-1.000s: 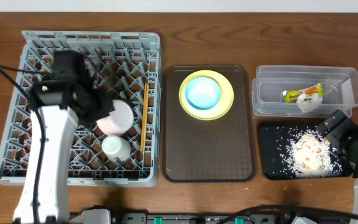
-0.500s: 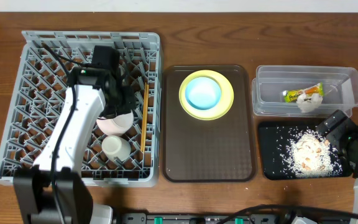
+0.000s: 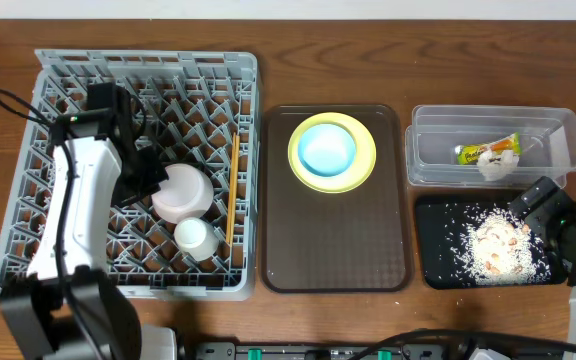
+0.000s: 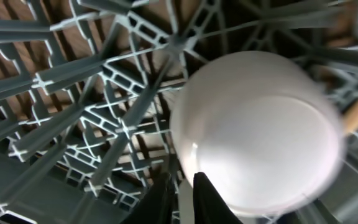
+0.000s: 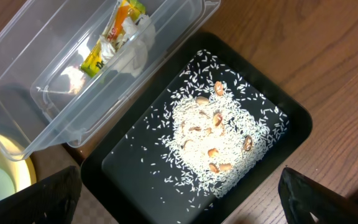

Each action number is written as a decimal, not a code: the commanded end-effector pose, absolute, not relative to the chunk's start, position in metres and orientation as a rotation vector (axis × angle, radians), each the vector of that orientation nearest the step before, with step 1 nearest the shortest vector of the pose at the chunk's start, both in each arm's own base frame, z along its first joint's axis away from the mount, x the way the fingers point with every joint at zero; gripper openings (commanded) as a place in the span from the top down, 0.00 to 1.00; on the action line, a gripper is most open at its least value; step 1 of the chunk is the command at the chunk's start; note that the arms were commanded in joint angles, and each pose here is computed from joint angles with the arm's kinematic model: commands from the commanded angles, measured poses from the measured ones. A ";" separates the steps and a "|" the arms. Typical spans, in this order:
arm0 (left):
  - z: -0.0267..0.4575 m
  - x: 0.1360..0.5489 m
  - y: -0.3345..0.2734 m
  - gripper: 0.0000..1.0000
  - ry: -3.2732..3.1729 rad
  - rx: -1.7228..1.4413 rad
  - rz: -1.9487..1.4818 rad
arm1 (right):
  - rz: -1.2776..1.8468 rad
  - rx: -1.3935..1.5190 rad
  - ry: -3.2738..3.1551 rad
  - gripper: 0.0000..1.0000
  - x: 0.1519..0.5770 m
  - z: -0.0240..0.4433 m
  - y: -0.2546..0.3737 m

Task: Sort waste into correct bins and load items into the dishwasher
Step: 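Release the bowl and move the left gripper to the light-blue bowl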

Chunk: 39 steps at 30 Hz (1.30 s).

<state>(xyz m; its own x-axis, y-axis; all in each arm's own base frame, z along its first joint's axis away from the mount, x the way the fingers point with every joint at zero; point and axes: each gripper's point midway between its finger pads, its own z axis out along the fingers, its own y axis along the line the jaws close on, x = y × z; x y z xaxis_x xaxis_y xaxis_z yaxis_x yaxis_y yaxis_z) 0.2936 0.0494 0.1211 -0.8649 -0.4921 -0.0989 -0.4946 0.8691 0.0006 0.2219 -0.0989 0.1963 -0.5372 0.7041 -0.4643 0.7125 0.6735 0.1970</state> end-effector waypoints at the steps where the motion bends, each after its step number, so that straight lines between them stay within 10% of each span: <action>1: 0.157 0.302 0.033 0.85 2.827 -0.691 -0.054 | -0.036 1.084 2.365 0.01 0.222 0.200 -0.102; 11: 0.234 0.323 -0.075 0.57 2.544 -0.225 -0.336 | -0.036 1.084 2.365 0.01 0.222 0.200 -0.102; 21: 0.240 0.331 -0.199 0.53 2.617 0.214 -0.428 | -0.036 1.084 2.365 0.01 0.222 0.200 -0.102; 39: 0.095 0.372 -0.309 0.48 2.777 0.584 -0.166 | -0.036 1.084 2.365 0.01 0.222 0.200 -0.102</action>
